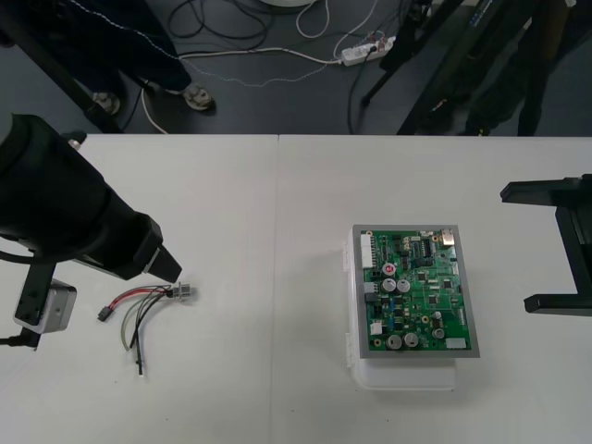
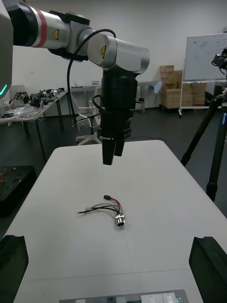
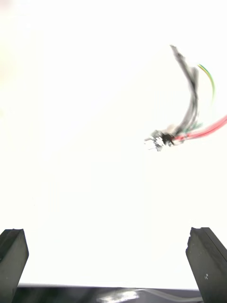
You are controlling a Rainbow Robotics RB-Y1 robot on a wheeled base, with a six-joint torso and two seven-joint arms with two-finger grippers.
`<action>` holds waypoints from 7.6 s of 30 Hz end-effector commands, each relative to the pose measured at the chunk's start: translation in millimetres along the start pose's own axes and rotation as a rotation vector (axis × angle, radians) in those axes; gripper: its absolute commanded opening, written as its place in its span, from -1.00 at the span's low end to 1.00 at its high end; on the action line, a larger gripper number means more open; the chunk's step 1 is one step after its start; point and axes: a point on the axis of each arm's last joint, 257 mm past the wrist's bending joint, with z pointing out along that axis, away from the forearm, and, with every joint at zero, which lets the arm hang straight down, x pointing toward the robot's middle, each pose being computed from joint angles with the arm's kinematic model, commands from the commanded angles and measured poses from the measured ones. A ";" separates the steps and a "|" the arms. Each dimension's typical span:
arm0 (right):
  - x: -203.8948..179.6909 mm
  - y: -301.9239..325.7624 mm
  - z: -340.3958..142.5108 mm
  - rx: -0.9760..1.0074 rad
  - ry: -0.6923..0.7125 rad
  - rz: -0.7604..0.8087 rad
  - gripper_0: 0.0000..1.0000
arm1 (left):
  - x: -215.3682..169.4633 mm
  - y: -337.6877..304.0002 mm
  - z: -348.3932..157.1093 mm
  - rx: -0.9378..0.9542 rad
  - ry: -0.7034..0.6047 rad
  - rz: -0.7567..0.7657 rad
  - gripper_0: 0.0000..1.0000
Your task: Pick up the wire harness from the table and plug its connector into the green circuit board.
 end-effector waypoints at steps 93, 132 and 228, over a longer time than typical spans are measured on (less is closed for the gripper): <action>-14.4 9.7 14.2 -0.023 -0.090 -0.009 1.00 | 20.5 -72.4 228.2 0.314 -0.039 0.812 0.98; -14.4 9.7 14.2 -0.023 -0.090 -0.009 1.00 | 17.4 -84.4 239.1 0.301 -0.022 0.764 -1.00; -23.5 19.9 13.3 -0.091 -0.047 0.005 1.00 | 57.0 75.0 -86.2 -1.091 0.093 -1.192 -1.00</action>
